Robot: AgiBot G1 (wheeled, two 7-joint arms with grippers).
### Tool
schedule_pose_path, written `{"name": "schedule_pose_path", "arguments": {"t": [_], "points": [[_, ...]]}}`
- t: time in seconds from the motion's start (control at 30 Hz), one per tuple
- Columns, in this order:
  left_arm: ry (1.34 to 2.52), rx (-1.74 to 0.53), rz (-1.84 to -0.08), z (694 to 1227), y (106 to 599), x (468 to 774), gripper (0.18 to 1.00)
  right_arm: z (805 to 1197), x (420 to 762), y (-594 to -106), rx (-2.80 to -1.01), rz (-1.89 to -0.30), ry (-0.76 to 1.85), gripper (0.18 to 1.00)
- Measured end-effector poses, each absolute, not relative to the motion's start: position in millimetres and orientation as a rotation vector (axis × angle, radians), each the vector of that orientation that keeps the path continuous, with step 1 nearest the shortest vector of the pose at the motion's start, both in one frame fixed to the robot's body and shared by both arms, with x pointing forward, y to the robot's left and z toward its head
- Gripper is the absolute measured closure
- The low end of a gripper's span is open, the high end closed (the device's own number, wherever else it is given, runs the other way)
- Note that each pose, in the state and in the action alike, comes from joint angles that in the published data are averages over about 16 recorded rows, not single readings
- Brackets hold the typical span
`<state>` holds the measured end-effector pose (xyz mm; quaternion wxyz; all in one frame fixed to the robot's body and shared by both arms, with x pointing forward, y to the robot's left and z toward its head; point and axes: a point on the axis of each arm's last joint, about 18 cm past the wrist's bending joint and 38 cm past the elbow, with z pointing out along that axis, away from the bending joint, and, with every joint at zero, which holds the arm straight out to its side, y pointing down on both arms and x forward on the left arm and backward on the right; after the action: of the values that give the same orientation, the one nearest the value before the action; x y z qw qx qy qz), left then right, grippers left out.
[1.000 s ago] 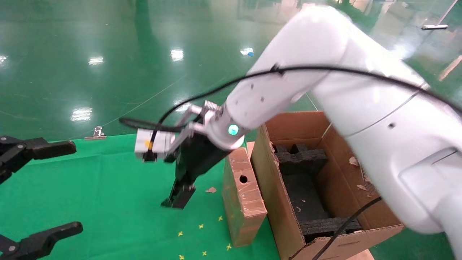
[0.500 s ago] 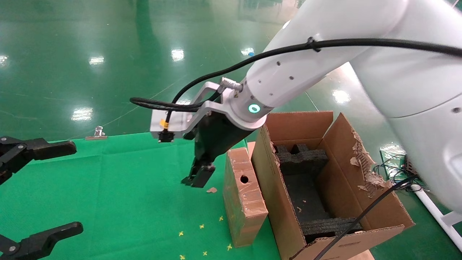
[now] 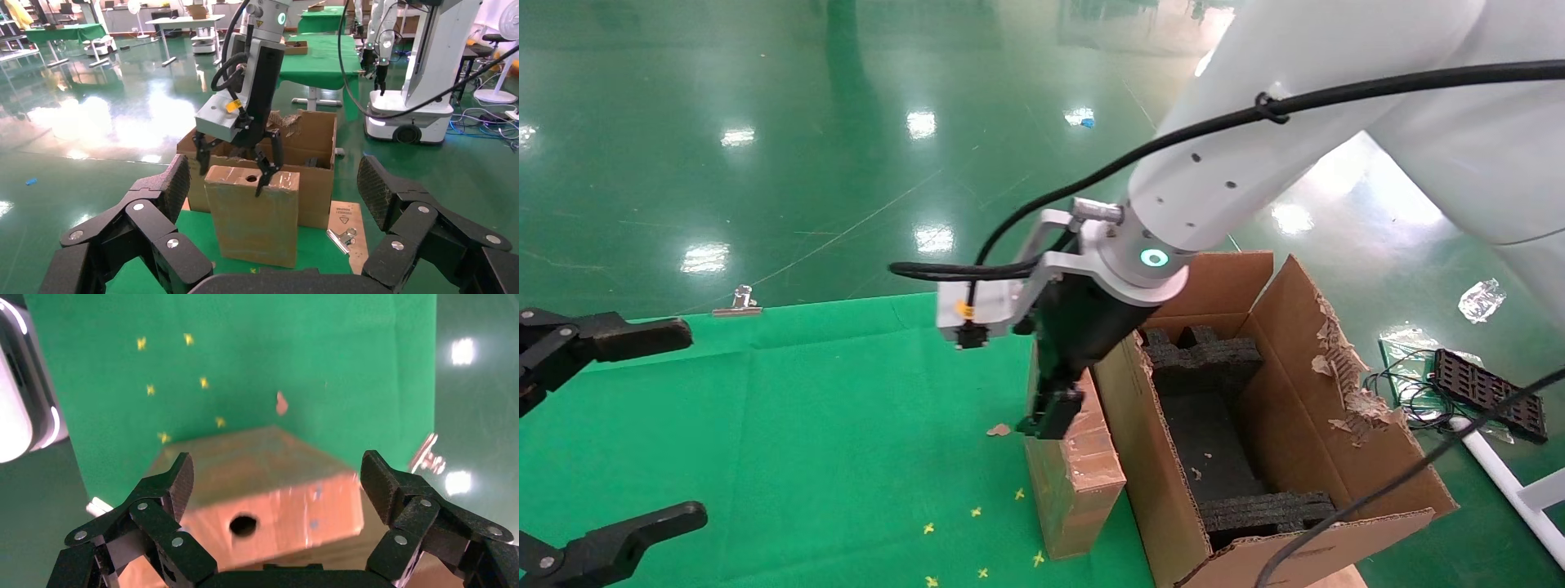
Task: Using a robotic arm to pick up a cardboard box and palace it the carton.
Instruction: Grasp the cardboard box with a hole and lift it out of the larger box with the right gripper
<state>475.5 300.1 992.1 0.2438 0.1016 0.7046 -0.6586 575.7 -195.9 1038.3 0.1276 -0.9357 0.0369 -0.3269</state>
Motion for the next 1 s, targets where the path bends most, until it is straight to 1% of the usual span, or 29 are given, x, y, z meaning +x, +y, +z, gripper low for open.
{"name": "schedule_pose_path", "arguments": {"t": [0.23,0.4,0.53,0.67,0.87,1.0], "points": [[1.925,0.277,-1.799,992,300,475,0.184,1032,576,-208,-2.752,-0.937,0.177,0.178],[1.925,0.277,-1.799,992,300,475,0.184,1034,580,-212,-2.717,-0.916,0.304,0.178],[1.925,0.277,-1.799,992,300,475,0.184,1042,586,-218,-2.646,-0.883,0.522,0.178],[1.925,0.277,-1.799,992,300,475,0.184,1051,594,-224,-2.535,-0.822,0.805,0.178],[1.925,0.277,-1.799,992,300,475,0.184,1052,604,-235,-2.339,-0.671,1.23,0.178],[1.925,0.277,-1.799,992,300,475,0.184,1042,608,-238,-2.26,-0.57,1.415,0.178]]}}
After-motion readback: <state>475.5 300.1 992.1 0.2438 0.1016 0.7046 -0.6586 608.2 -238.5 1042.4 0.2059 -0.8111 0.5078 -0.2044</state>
